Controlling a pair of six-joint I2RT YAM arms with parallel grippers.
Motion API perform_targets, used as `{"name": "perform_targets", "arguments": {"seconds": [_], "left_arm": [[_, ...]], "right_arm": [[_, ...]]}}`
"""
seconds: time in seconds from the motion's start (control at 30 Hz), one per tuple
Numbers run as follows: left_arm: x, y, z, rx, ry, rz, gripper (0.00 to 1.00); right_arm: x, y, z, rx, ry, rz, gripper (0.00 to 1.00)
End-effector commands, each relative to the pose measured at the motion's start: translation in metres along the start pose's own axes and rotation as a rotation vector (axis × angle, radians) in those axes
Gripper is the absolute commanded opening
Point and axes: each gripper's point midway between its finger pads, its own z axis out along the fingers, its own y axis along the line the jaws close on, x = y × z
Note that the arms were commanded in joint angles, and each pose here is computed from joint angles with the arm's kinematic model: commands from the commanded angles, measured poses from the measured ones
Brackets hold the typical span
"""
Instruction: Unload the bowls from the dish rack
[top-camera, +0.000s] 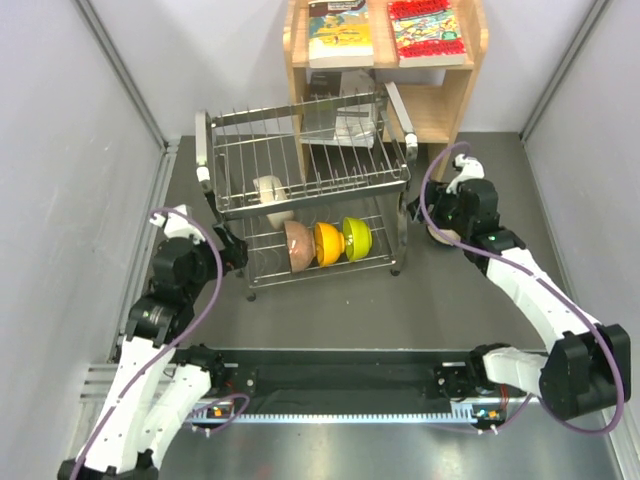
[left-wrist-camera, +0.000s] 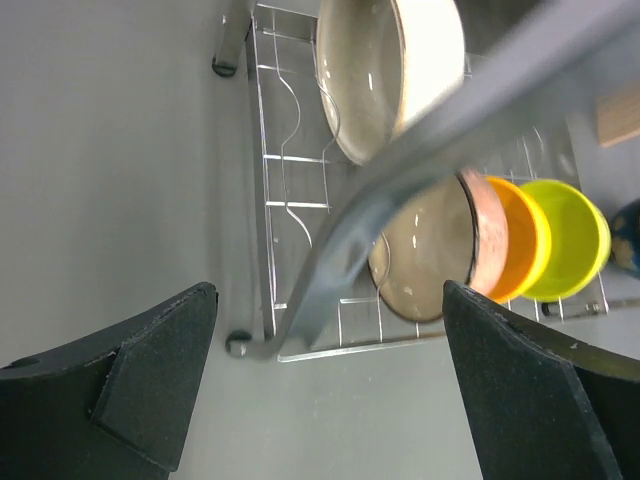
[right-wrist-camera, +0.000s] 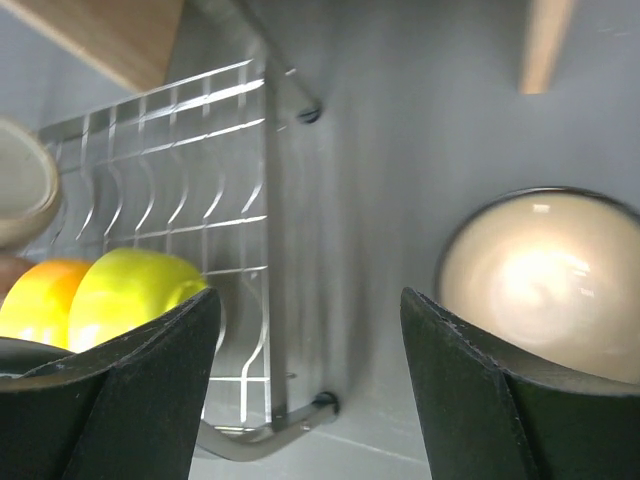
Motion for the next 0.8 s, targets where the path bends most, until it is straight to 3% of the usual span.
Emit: {"name": "perform_targets", "arguments": {"seconds": [0.0, 0.2, 0.43, 0.67, 0.7, 0.77], "left_arm": [[-0.032, -0.014, 0.016, 0.015, -0.1, -0.06, 0.99], [-0.024, -0.007, 0.043, -0.039, -0.066, -0.1, 0.96], [-0.007, 0.004, 0.051, -0.069, -0.061, -0.15, 0.79], [-0.012, 0.015, 0.032, -0.109, -0.112, -0.166, 0.22], [-0.015, 0.016, 0.026, -0.114, -0.126, -0.174, 0.03], [-0.017, 0.024, 0.016, -0.159, -0.139, -0.187, 0.0]], "right_arm": [[-0.019, 0.04, 0.007, -0.136, -0.052, -0.037, 0.72], [-0.007, 0.065, 0.02, -0.199, -0.018, -0.049, 0.71], [0.01, 0.083, 0.036, -0.241, 0.035, -0.064, 0.7], [0.015, 0.089, 0.038, -0.252, 0.046, -0.059, 0.7], [0.015, 0.09, 0.037, -0.256, 0.048, -0.059, 0.7], [0.018, 0.092, 0.036, -0.26, 0.057, -0.058, 0.69]]}}
